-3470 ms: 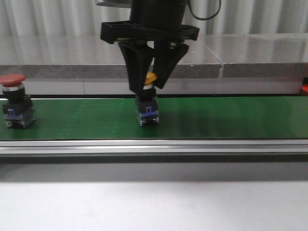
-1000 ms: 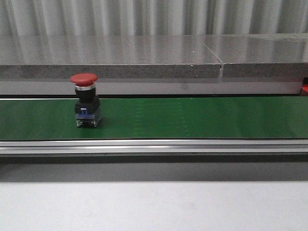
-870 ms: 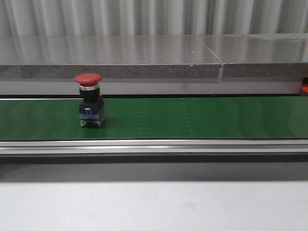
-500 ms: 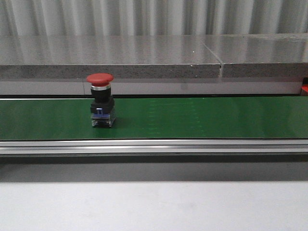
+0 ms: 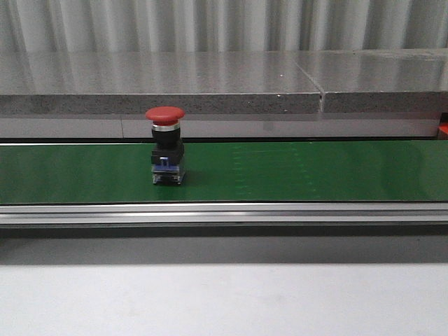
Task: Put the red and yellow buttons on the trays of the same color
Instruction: 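Lower the yellow button into the yellow tray and open the right gripper, then lower the right gripper toward the red button on the belt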
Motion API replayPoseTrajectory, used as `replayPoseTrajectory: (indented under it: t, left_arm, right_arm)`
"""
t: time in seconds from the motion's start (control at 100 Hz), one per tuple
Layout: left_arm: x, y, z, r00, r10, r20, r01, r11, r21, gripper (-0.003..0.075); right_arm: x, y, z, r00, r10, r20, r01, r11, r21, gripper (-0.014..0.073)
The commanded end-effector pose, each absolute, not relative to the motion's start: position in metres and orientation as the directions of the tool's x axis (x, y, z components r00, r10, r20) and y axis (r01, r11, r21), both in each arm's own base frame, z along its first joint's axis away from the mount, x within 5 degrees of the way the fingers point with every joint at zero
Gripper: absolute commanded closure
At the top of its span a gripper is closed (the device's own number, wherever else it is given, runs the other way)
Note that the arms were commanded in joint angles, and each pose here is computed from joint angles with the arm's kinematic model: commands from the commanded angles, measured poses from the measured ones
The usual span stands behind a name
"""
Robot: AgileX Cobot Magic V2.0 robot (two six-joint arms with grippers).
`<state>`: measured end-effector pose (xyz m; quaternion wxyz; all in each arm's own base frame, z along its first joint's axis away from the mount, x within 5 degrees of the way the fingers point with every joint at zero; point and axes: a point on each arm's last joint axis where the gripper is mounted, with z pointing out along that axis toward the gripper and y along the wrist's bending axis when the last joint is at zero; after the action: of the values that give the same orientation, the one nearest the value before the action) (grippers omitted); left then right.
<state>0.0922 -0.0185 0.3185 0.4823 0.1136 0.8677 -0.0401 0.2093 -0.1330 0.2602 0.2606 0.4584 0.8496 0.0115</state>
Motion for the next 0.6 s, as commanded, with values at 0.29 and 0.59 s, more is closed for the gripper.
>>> replayPoseTrajectory:
  t: [0.29,0.59]
  left_arm:
    - [0.095,-0.020,0.333,-0.432,0.133,-0.892,0.235,0.971,0.031,0.0741]
    - [0.095,-0.020,0.333,-0.432,0.133,-0.892,0.235,0.971,0.031,0.0741]
  right_arm:
    - [0.206,-0.083,0.318,-0.541,0.549,-0.637,0.533,0.810,0.246,0.0126]
    - [0.225,-0.018,0.339,-0.723,0.259,-0.641,0.190,0.966,0.176,0.0122]
